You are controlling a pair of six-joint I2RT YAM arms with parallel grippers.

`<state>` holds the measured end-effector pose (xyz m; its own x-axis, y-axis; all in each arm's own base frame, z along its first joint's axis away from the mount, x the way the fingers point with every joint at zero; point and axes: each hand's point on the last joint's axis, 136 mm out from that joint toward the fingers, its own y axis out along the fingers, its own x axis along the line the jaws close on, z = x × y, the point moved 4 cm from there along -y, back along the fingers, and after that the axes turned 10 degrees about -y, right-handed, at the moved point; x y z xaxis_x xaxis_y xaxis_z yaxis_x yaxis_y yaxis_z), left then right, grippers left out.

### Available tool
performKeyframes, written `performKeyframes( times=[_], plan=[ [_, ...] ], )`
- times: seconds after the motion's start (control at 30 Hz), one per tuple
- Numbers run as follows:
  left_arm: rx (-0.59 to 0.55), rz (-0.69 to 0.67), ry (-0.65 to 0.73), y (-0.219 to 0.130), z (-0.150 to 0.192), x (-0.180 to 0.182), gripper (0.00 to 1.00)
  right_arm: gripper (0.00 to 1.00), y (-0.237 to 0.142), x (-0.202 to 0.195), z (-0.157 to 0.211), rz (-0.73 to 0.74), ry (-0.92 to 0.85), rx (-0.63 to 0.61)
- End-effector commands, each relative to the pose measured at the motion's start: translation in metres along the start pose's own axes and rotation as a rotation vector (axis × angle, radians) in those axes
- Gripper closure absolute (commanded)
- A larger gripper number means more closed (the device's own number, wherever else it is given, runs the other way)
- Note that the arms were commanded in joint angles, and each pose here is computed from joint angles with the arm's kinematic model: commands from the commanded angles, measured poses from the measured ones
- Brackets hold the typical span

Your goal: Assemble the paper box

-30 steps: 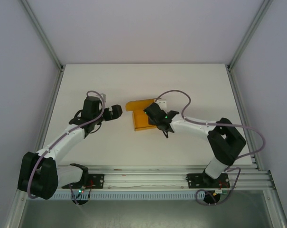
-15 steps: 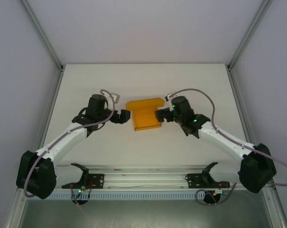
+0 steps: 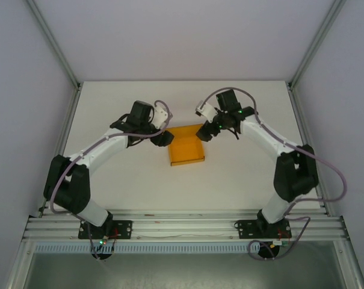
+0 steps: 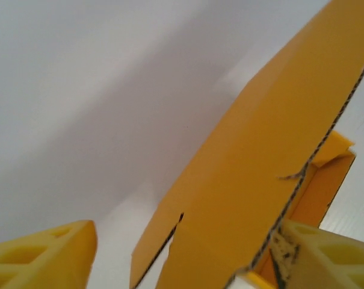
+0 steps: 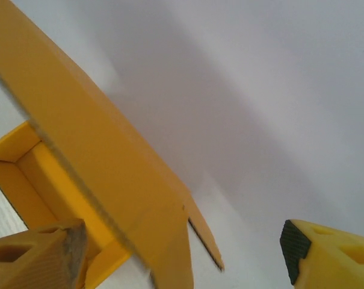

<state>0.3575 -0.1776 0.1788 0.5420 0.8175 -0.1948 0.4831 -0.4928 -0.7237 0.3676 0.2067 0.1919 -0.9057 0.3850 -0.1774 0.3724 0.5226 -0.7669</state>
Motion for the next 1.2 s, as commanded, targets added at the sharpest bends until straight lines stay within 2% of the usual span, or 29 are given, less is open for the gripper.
performKeyframes(
  times=[0.0,0.13,0.2,0.27,0.37,0.43,0.5,0.57,0.67,0.83,1.0,1.07,1.17],
  plan=[
    [0.065,0.006,0.055,0.003,0.001,0.002,0.40,0.28,0.002,0.009,0.010,-0.107,-0.041,0.078],
    [0.112,-0.006,0.057,0.011,-0.003,0.007,0.61,0.62,0.010,0.002,0.011,-0.095,-0.031,0.090],
    [0.121,-0.009,0.053,0.013,-0.005,0.008,0.66,0.71,0.008,0.001,0.010,-0.089,-0.028,0.092],
    [0.117,-0.022,0.049,0.012,-0.007,0.009,0.77,0.80,0.007,0.002,0.011,-0.090,-0.028,0.091],
    [0.086,-0.048,0.037,0.009,-0.012,0.012,0.83,0.90,0.007,0.003,0.010,-0.091,-0.018,0.089],
    [0.057,-0.072,0.009,0.007,-0.018,0.013,0.94,0.94,0.007,-0.001,0.008,-0.069,0.029,0.082],
    [0.035,-0.092,-0.031,0.006,-0.023,0.015,0.97,0.98,0.006,-0.005,0.003,-0.041,0.089,0.062],
    [0.008,-0.133,-0.083,0.005,-0.028,0.017,0.97,1.00,0.003,-0.010,-0.006,0.006,0.172,0.024],
    [-0.047,-0.194,-0.196,0.006,-0.037,0.020,0.99,1.00,-0.001,-0.021,-0.016,0.194,0.316,0.007],
    [-0.167,-0.192,-0.469,0.014,-0.056,0.021,1.00,1.00,-0.006,-0.026,-0.037,0.415,0.626,-0.133],
    [-0.258,-0.180,-0.639,0.019,-0.070,0.023,1.00,1.00,0.008,-0.013,-0.044,0.476,0.791,-0.240],
    [-0.275,-0.127,-0.663,0.024,-0.074,0.016,1.00,1.00,0.013,-0.014,-0.041,0.511,0.876,-0.259],
    [-0.306,-0.135,-0.712,0.030,-0.073,0.013,1.00,1.00,0.022,-0.011,-0.040,0.539,0.927,-0.296]
  ],
)
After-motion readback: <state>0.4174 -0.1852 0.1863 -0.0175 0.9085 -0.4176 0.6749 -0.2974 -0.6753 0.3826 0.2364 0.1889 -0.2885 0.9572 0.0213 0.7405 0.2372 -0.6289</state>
